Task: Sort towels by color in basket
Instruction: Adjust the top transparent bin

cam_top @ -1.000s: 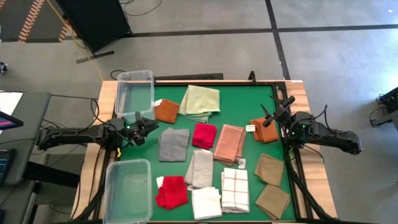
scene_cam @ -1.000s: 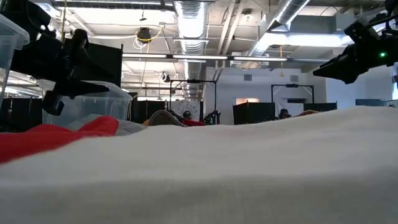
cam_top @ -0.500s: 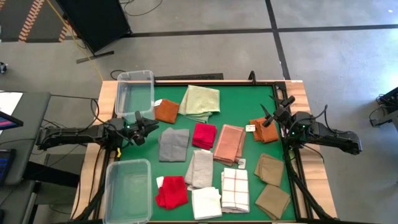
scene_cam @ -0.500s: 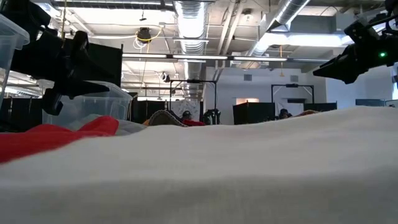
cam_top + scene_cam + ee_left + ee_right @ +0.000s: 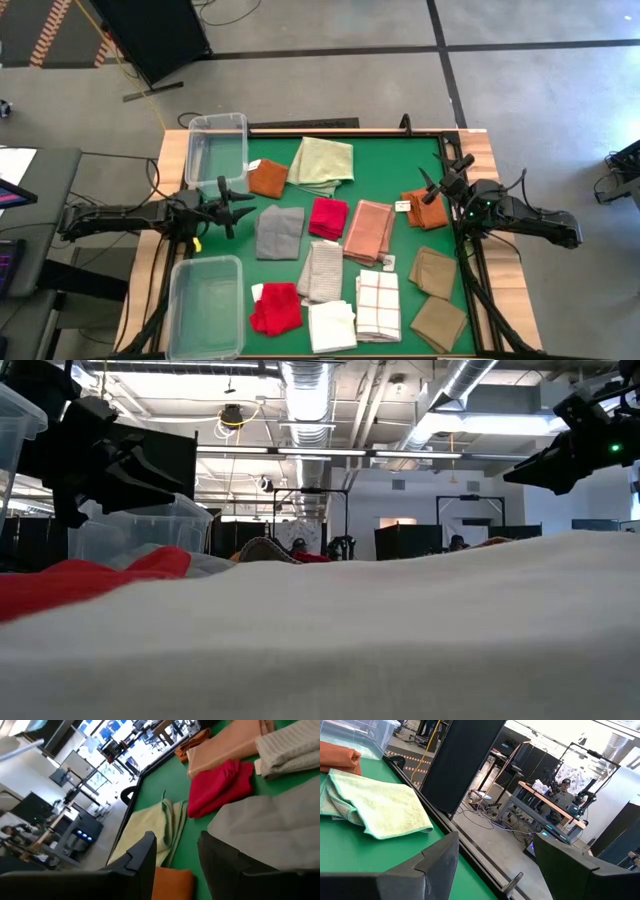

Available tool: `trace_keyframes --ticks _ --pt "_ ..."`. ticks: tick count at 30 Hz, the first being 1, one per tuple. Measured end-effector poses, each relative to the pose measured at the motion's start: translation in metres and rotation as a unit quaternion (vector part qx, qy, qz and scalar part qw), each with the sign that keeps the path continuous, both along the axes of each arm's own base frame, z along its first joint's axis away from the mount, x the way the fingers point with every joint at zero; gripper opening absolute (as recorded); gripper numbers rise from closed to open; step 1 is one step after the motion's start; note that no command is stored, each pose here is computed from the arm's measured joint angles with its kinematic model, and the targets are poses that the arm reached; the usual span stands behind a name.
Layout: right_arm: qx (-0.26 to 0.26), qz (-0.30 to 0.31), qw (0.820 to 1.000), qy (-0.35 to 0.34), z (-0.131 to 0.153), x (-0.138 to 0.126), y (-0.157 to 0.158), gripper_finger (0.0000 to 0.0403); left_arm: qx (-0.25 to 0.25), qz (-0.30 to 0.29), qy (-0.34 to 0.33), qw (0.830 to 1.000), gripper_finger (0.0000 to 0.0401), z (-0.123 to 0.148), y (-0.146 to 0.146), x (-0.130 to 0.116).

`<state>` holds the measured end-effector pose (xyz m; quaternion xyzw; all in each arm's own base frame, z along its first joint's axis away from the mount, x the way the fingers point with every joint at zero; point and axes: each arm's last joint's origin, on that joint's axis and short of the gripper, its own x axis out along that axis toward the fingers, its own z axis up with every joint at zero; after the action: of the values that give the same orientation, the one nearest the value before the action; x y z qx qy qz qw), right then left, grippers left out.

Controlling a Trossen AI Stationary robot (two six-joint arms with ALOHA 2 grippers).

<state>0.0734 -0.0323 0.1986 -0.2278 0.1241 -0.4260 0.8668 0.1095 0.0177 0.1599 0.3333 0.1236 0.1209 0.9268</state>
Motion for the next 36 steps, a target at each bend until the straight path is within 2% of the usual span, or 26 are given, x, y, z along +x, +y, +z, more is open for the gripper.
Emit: trace_keyframes --ticks 12,18,27,36 --pt "0.000 0.000 1.000 0.000 0.0000 0.0000 0.0000 0.0286 0.038 -0.006 0.012 0.999 0.0135 0.0000 0.0000 0.0000" --pt "0.000 0.000 1.000 0.000 -0.0001 0.0000 0.0000 0.0286 0.040 -0.007 0.013 0.999 0.0135 0.0001 0.0000 0.0000" --pt "0.000 0.000 1.000 0.000 0.0000 0.0000 0.0000 0.0286 -0.047 0.007 -0.016 0.999 0.0135 0.0001 0.0000 0.0000" --pt "0.000 0.000 1.000 0.000 0.0000 0.0000 0.0000 0.0286 -0.151 0.023 -0.050 0.987 0.0135 0.0002 0.0000 0.0000"
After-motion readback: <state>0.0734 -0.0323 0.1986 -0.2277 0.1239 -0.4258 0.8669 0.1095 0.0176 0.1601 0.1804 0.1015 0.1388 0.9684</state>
